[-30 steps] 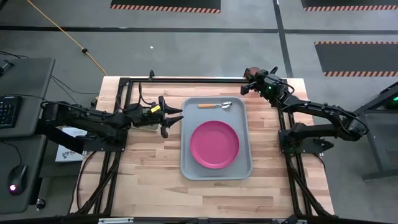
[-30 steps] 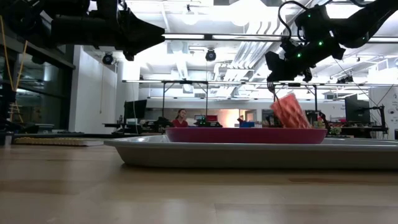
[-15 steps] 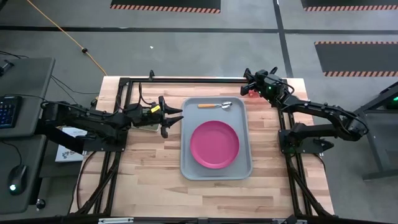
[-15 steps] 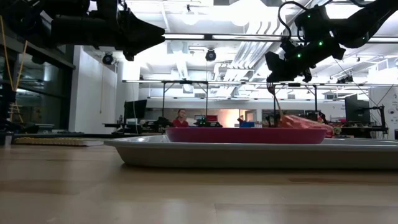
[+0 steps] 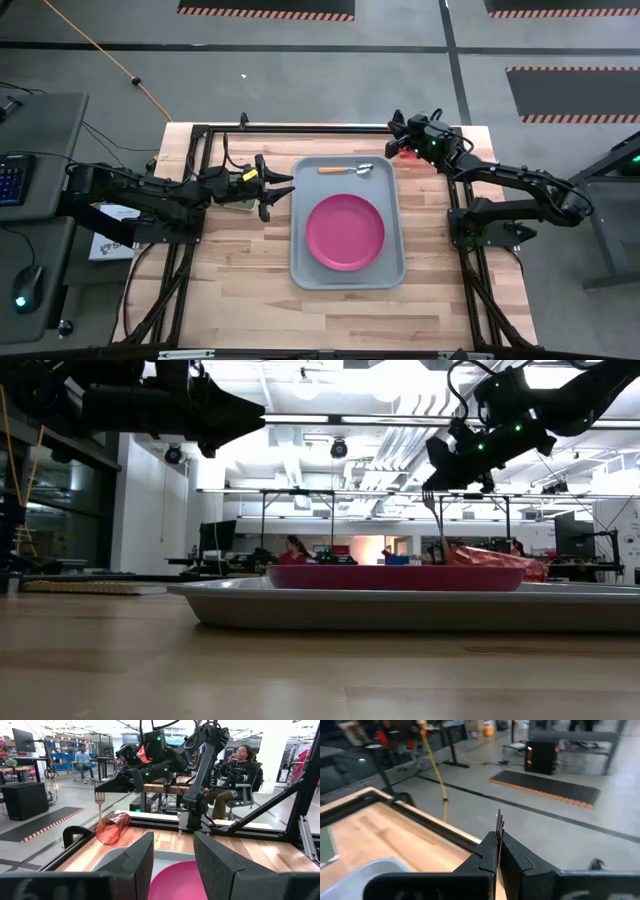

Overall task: Pick and place plate/cup/fork/spoon on tray
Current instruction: Put the fork on the tray at the top of the plate

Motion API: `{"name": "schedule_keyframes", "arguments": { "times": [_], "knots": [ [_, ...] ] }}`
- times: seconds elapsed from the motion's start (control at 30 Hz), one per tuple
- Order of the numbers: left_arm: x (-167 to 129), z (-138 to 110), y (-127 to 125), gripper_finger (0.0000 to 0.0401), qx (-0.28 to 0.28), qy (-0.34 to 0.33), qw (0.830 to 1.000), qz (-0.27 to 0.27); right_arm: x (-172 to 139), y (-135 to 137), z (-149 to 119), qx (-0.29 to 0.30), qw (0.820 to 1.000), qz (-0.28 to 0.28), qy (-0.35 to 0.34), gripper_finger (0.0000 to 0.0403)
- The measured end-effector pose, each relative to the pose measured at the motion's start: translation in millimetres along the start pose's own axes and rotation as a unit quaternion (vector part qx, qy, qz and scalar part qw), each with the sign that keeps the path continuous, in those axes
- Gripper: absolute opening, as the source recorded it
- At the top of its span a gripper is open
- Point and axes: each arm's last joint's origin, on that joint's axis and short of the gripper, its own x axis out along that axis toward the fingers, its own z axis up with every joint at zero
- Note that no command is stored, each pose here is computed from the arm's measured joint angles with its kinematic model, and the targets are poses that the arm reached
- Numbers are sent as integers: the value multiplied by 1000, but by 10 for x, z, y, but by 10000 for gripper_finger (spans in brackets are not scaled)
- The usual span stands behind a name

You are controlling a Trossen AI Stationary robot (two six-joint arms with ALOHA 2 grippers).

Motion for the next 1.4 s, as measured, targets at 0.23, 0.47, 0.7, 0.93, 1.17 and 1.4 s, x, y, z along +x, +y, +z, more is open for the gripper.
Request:
{"name": "schedule_keyframes", "arguments": {
  "times": [0.23,0.47,0.7,0.93,1.17,1.4],
  "knots": [
    [0,0,0,131,5,0,1000,0,-181,232,97,-17,995,92,-27,0],
    [1,0,0,131,14,-1,1000,0,-330,610,55,-16,963,271,-13,0],
    [55,-71,-17,131,32,4,999,-5,-488,1042,16,3,923,381,-44,0],
    [281,-170,-143,149,83,23,996,-30,-548,1279,-65,30,903,426,-50,0],
    [674,-304,-278,211,113,76,990,-41,-488,1422,-214,35,896,441,-36,0],
    [932,-376,-304,243,103,91,990,-36,-481,1514,-283,40,888,457,-44,0]
  ]
}}
